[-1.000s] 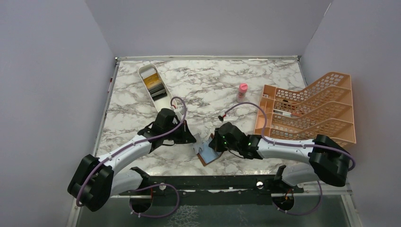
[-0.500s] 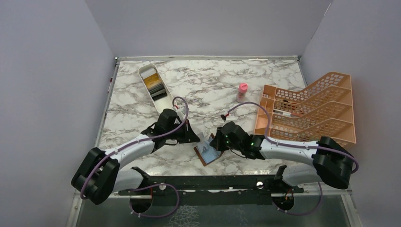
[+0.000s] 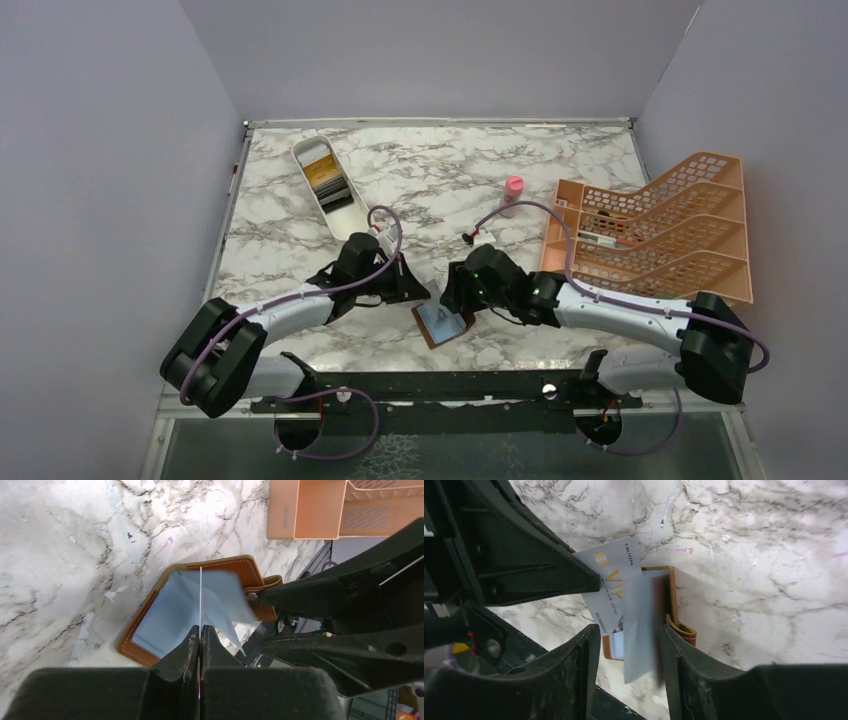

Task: Put the credit cards into the card holder
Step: Open the card holder at the center of the board.

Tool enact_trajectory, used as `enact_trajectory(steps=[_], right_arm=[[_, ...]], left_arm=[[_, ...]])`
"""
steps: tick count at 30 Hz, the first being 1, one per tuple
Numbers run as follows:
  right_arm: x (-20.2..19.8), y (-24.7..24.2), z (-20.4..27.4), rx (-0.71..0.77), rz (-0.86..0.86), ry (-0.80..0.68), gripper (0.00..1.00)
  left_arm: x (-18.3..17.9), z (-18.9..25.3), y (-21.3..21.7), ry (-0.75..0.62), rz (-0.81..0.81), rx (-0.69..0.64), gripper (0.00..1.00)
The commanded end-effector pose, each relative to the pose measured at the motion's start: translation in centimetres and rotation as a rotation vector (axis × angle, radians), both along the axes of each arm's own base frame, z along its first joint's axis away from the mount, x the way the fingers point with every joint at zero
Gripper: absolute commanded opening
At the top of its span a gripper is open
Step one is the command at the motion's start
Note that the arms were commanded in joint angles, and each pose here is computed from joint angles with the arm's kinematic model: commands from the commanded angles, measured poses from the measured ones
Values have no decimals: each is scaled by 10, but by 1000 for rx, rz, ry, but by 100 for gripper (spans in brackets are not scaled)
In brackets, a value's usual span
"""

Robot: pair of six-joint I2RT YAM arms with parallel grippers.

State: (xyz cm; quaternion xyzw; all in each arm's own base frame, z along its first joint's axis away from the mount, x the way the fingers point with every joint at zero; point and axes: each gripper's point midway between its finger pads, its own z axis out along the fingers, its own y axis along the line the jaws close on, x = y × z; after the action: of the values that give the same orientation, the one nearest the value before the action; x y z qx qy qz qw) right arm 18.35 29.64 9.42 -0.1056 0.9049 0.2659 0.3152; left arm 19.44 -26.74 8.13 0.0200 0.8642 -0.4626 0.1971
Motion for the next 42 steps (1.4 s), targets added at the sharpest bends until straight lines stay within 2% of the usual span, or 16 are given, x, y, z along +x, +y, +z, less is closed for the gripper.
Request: enact_trajectory(steps=[1, 8, 13, 18, 25, 35, 39, 42], right_arm=[[0, -28, 11, -154, 10, -19, 60], [0, -51, 32, -231, -2, -61, 85], [-2, -51, 22, -270, 15, -33, 90], [1, -46, 9, -305, 41, -28, 88], [8, -49, -21, -378, 21, -19, 68], [9, -73, -32, -335, -99, -25, 22], [-5, -70, -46, -204, -132, 43, 8], [-23, -51, -49, -11, -138, 135, 5]], left_arm=[[8, 20, -15, -46, -25, -58, 0], [12, 27, -23, -55, -29, -68, 0], [13, 26, -32, -48, -44, -65, 0], [12, 22, -39, -45, -54, -54, 0], [13, 20, -43, -46, -61, -46, 0], [13, 9, -37, -47, -57, 10, 0], [14, 9, -29, -72, -61, 64, 0], [8, 17, -25, -69, -80, 24, 0]])
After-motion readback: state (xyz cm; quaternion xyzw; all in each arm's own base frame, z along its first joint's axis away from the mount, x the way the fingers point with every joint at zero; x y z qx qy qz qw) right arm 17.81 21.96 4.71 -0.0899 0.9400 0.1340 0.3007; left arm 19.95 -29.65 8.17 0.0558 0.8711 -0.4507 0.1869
